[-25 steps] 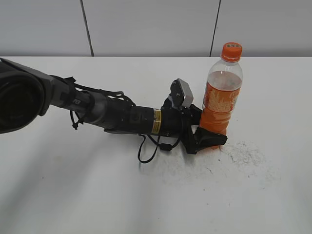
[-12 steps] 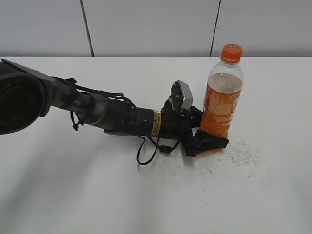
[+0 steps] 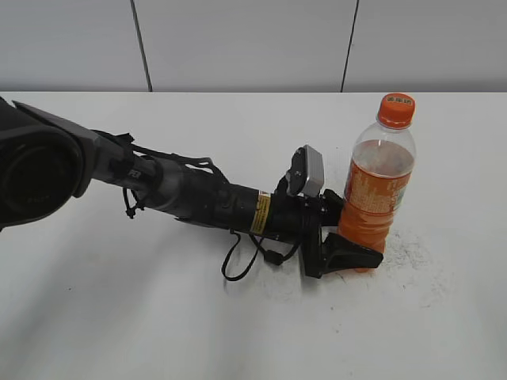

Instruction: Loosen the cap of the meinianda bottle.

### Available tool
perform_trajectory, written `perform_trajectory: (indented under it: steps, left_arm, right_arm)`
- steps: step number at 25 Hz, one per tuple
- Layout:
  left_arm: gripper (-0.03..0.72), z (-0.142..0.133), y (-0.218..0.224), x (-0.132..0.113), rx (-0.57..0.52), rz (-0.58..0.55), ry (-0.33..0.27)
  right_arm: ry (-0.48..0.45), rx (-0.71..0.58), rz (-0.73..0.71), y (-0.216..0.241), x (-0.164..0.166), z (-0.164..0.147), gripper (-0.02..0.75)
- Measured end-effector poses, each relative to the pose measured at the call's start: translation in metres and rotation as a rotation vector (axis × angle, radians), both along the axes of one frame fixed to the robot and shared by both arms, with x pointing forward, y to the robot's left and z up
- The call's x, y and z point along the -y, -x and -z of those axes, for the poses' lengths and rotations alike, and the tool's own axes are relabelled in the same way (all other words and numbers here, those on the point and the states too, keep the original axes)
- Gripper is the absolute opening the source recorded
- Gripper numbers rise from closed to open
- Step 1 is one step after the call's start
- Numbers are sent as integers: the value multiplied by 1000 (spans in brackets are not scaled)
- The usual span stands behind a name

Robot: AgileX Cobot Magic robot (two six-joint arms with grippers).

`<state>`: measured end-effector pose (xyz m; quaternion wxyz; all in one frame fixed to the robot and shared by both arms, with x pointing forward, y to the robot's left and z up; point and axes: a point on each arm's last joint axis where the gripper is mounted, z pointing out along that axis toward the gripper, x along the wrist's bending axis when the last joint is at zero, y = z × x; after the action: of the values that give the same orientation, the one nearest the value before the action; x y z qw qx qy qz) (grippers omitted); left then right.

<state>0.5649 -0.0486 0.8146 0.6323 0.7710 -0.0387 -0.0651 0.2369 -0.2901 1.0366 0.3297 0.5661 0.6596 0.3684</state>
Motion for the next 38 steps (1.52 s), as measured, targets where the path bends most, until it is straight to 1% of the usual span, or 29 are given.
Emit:
perform_trajectory:
  steps: [4, 8, 12, 14, 17, 19, 22, 23, 25, 26, 27, 28, 30, 32, 35, 38]
  left_arm:
    - [556, 0, 0, 0, -30, -6, -5]
    - [556, 0, 0, 0, -38, -9, -8]
    - [556, 0, 0, 0, -40, -10, -9]
    - [556, 0, 0, 0, -41, -10, -9]
    - [556, 0, 0, 0, -43, -10, -10]
    - [556, 0, 0, 0, -43, -11, -10]
    - [556, 0, 0, 1, -42, -9, -11]
    - [556, 0, 0, 1, -42, -9, -11]
    - [556, 0, 0, 1, -42, -10, -12]
    - [556, 0, 1, 1, -42, -10, -13]
    - [556, 0, 1, 1, -42, -9, -13]
    - [556, 0, 1, 1, -41, -8, -13]
    - [555, 0, 1, 1, -40, -9, -14]
    - [555, 0, 1, 1, -39, -9, -16]
    - [555, 0, 1, 1, -39, -8, -16]
    - [555, 0, 1, 1, -39, -9, -16]
  right_arm:
    - [-30, 0, -15, -7, -3, -18, 459]
    - [-58, -43, -24, -31, -5, -41, 459]
    - [-140, -93, -85, -59, -14, -58, 459]
    - [-170, -165, -122, -84, -21, -66, 459]
    - [-187, -237, -199, -119, -31, -81, 459]
    - [-195, -314, -261, -151, -43, -90, 459]
    - [-184, -403, -348, -187, -60, -104, 459]
    - [-183, -412, -358, -191, -63, -106, 459]
    - [-164, -491, -417, -215, -79, -117, 459]
    - [-150, -527, -426, -224, -85, -116, 459]
    - [-140, -532, -423, -230, -89, -122, 459]
    - [-114, -543, -408, -242, -95, -125, 459]
    - [-93, -543, -373, -260, -104, -130, 459]
    - [-96, -548, -332, -274, -108, -131, 459]
    - [-94, -573, -301, -291, -113, -124, 459]
    - [-66, -599, -312, -299, -115, -113, 459]
